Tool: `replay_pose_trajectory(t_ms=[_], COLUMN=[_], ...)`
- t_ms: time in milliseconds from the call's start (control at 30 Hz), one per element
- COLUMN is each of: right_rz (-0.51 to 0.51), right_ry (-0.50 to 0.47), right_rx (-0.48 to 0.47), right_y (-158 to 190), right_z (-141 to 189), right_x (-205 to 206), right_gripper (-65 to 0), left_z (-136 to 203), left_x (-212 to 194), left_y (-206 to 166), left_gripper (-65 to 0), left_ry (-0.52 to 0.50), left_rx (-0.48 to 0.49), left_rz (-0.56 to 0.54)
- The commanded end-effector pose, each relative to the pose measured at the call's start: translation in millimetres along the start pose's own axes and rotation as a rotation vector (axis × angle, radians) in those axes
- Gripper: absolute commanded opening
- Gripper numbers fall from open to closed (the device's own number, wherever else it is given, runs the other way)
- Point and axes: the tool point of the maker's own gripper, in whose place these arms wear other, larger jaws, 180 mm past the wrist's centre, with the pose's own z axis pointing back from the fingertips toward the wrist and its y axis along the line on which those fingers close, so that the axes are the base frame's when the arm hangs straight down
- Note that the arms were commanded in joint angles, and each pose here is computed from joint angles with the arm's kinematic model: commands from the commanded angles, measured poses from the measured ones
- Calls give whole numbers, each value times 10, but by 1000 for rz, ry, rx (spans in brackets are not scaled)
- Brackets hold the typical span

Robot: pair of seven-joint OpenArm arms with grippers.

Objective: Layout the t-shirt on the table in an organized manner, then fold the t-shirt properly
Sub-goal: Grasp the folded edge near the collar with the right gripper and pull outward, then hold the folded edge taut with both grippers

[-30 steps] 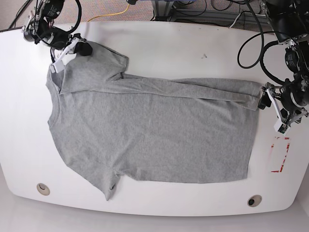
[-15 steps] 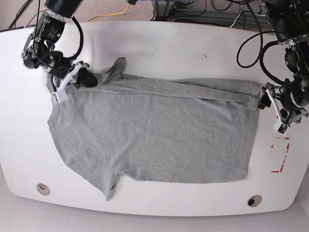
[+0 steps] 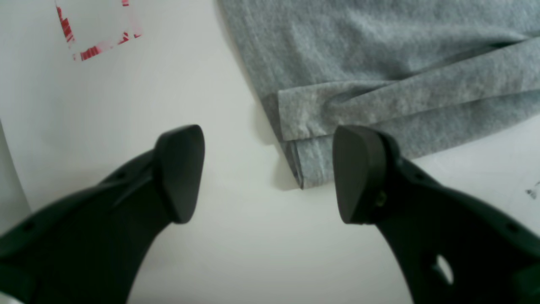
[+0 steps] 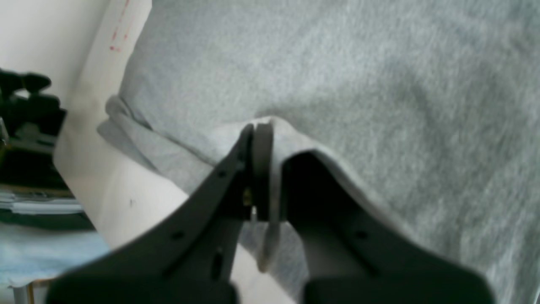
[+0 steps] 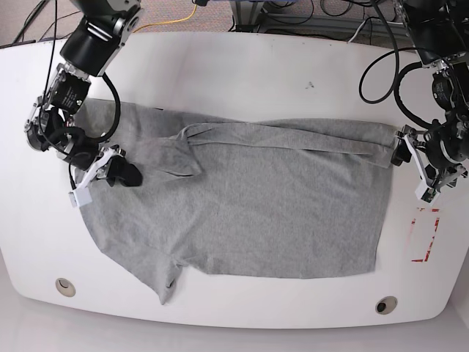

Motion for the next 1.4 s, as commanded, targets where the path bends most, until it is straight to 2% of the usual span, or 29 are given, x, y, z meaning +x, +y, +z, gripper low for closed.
replay_pose_trajectory(t_ms=[0,33,167,200,233,333,433,533,900,1367], right_rz=[-28,-31,-20,-12,-12,32,89,97,-12,42], right_ry=[-69,-75,-101,-103,-105,-108,-70,-41,69,164], right_rx=[20,19,-4,-10,-17,-65,-123,-179,-371,-523], right_y=[-93,-114,-198,-211,-223,-262,-297,-379,-817,-1076], right_z=[8,14,97,127,154,333,534,730,1400,1558], right_x=[200,225,330,351,379,490,407,277,-483,-714], right_gripper=[-550,-506,-162,-54,0,0,0,0,0,0], left_z=[86,86,85,85,85,85,85,88,166,169], left_x=[126,123,121,121,121,121,121,125,236,205], left_y=[92,92,85,85,85,85,85,85,82,56], left_gripper=[-204,-204,-204,-204,-204,-204,-204,-204,-204,-204], left_ry=[-38,-36,-36,-36,-36,-36,-36,-37,-72,-66], left_rx=[26,26,26,26,26,26,26,26,46,44], left_rz=[-19,-19,-21,-21,-21,-21,-21,-22,-48,-52])
